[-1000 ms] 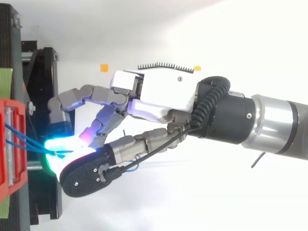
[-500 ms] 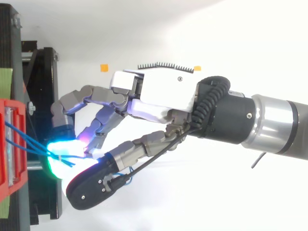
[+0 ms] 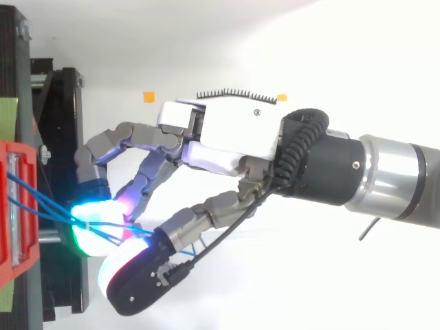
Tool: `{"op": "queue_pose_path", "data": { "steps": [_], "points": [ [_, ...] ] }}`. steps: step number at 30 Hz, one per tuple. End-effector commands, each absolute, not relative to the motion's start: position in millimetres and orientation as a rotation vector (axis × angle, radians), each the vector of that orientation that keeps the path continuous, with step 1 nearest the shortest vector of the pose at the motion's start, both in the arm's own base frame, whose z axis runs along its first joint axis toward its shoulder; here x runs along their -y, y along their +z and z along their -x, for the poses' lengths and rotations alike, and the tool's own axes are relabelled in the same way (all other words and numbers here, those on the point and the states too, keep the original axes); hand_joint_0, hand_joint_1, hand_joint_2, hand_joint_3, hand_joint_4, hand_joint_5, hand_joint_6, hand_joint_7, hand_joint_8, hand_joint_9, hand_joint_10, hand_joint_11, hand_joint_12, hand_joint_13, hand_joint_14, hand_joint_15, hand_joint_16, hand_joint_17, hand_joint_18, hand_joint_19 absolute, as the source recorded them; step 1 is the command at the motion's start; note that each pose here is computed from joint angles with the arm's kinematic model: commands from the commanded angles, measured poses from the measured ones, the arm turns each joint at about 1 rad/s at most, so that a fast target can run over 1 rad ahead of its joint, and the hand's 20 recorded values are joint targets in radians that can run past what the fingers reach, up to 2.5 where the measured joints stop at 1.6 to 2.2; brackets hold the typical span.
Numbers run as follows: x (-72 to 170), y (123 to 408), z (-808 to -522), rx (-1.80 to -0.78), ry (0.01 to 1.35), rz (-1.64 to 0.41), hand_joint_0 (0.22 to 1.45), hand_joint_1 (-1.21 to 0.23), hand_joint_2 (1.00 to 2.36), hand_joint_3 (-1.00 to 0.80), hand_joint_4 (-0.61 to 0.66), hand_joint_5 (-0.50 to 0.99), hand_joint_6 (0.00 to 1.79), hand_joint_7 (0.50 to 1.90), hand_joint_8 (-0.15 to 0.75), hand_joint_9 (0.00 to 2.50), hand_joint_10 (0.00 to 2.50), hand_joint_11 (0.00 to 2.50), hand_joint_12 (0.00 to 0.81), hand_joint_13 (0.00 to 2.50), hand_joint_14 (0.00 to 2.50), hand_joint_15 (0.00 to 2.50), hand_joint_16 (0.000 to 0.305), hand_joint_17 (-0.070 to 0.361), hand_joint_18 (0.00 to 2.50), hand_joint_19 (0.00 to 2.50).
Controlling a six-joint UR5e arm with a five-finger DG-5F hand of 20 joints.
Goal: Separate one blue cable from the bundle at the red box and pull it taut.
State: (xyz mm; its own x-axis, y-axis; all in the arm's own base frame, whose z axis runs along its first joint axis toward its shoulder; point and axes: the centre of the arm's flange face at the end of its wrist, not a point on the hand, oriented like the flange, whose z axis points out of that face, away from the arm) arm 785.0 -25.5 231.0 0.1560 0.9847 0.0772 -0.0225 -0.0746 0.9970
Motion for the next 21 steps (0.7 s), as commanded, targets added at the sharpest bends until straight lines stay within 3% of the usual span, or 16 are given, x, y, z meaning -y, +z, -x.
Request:
{"op": "queue_pose_path", "data": {
  "steps": [1,9,13,15,17,21],
  "points": [
    [25.5,231.0,-784.9,-1.043,1.154,-1.323,0.48,-0.93,1.0,-0.5,0.11,-0.13,0.88,1.2,0.359,1.15,0.03,1.18,0.425,0.97,0.02,0.61,0.051,0.115,0.79,0.66],
    [25.5,231.0,-784.9,-1.044,1.153,-1.322,0.46,-0.79,1.0,-0.5,0.11,-0.12,0.85,1.18,0.371,1.17,0.03,1.14,0.439,0.99,0.02,0.6,0.054,0.121,0.82,0.65],
    [25.5,229.8,-785.0,-1.045,1.152,-1.323,0.58,-0.61,1.0,-0.5,0.07,-0.12,0.84,1.21,0.328,1.16,0.03,1.14,0.406,0.98,0.02,0.63,0.047,0.105,0.77,0.71],
    [25.5,231.0,-784.9,-1.045,1.152,-1.321,0.62,-0.62,1.0,-0.5,0.04,-0.12,0.84,1.25,0.325,1.16,0.03,1.13,0.404,0.97,0.03,0.63,0.046,0.103,0.76,0.72],
    [25.4,231.0,-784.9,-1.046,1.153,-1.32,0.61,-0.71,1.02,-0.3,0.07,-0.12,0.83,1.47,0.335,1.12,0.03,1.14,0.415,0.97,0.02,0.63,0.047,0.105,0.77,0.73],
    [25.4,231.0,-784.9,-1.046,1.153,-1.32,0.65,-0.86,1.03,-0.18,0.01,-0.16,0.89,1.41,0.328,1.07,0.03,1.12,0.412,0.95,0.03,0.63,0.049,0.11,0.77,0.72]
  ]
}}
